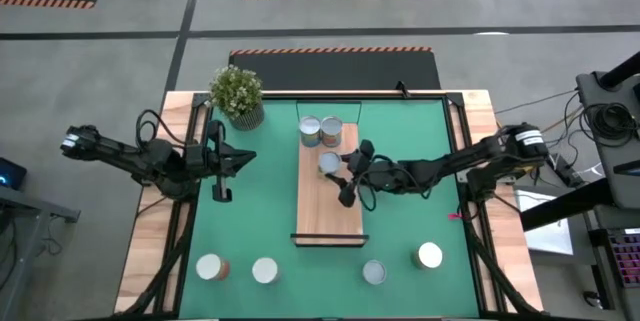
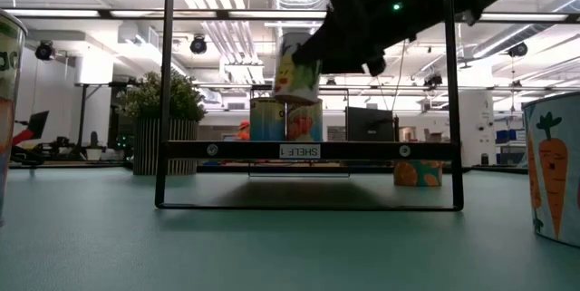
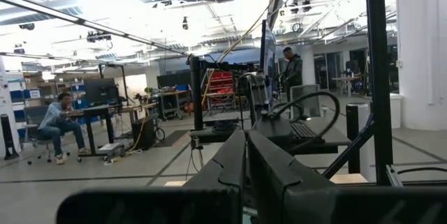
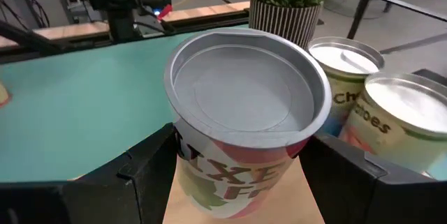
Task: Pick and place cans onto a shelf
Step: Put the canned mixed fruits on the shelf
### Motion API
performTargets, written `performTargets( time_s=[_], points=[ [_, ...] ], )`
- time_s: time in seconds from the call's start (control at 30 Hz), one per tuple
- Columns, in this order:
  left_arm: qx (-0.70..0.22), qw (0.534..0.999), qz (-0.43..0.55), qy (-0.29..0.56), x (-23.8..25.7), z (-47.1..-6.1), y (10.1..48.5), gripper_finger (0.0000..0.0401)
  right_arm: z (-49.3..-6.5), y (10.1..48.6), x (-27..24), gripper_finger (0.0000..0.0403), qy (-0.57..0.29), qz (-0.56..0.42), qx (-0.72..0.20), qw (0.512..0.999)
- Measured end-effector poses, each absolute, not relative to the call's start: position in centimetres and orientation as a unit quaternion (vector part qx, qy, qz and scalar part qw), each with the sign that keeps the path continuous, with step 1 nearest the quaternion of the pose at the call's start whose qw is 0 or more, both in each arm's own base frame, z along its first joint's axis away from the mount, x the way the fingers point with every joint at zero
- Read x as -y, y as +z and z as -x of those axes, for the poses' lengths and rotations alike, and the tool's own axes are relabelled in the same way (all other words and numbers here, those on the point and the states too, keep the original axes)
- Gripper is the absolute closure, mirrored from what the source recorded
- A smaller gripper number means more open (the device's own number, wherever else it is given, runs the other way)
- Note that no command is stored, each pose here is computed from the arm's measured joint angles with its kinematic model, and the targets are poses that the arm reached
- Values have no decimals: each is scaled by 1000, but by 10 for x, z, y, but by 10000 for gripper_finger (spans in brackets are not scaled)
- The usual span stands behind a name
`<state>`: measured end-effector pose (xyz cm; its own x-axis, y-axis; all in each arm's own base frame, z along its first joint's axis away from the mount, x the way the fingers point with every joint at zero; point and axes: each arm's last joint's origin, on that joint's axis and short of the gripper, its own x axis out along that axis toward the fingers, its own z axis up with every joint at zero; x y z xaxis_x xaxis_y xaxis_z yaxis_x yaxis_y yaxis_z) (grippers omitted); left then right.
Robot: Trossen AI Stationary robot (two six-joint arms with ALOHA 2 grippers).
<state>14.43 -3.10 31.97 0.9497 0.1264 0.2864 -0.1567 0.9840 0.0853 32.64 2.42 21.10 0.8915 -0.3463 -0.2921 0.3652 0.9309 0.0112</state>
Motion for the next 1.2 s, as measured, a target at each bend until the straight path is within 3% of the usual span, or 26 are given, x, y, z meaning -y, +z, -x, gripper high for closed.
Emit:
performTargets(
  time_s=[0.53,0.77,1.2],
  points=[
    [139,986,-54,71,31,-144,319,401,-386,210,-21,145,-190,-18,-243,951],
    [134,987,-56,71,31,-143,318,401,-385,201,-17,145,-208,-55,-236,948],
    [137,987,-55,71,30,-142,319,401,-381,191,-16,144,-200,-17,-251,947]
  ],
)
